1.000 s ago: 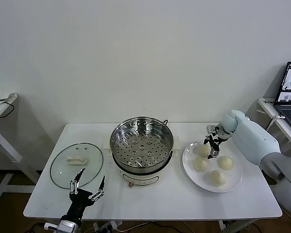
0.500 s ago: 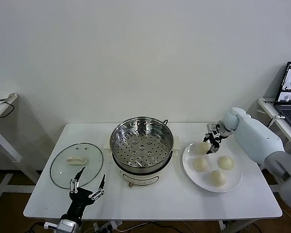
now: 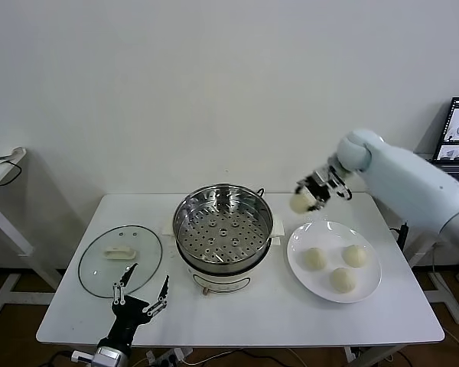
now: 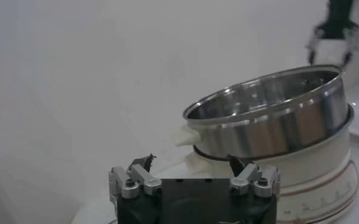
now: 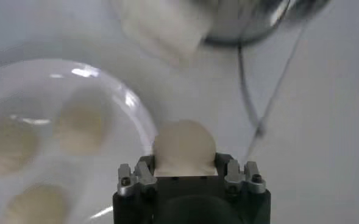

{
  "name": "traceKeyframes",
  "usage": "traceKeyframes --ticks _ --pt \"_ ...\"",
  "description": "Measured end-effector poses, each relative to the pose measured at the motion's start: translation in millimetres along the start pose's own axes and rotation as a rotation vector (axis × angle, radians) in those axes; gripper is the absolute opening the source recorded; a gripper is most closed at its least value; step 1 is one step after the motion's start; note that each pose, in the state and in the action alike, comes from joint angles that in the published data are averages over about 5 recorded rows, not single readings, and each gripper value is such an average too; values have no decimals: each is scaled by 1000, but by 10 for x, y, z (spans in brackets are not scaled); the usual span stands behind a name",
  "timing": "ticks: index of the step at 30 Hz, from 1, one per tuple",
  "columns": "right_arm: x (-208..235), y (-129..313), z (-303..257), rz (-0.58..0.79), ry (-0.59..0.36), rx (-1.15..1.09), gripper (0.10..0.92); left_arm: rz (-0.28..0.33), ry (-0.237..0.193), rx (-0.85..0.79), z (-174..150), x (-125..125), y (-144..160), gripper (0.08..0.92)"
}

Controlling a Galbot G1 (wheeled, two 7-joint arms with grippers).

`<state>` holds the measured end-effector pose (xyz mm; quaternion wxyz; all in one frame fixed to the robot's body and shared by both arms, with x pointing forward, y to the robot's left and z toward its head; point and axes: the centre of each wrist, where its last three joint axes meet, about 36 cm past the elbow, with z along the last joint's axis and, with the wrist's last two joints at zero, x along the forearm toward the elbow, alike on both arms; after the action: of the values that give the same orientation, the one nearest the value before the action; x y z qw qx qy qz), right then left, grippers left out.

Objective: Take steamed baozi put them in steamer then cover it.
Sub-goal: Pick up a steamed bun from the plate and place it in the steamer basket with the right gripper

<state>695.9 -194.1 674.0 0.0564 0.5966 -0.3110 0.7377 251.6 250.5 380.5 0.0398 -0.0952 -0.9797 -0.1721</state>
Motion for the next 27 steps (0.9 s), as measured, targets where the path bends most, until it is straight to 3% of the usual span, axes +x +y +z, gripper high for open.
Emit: traceKeyframes --ticks 12,27 --pt "-429 -679 -603 -56 -16 316 670 2 -3 5 -22 15 -21 823" --pt "-1246 -1004 -780 -87 -22 385 710 -7 4 -1 18 21 13 823"
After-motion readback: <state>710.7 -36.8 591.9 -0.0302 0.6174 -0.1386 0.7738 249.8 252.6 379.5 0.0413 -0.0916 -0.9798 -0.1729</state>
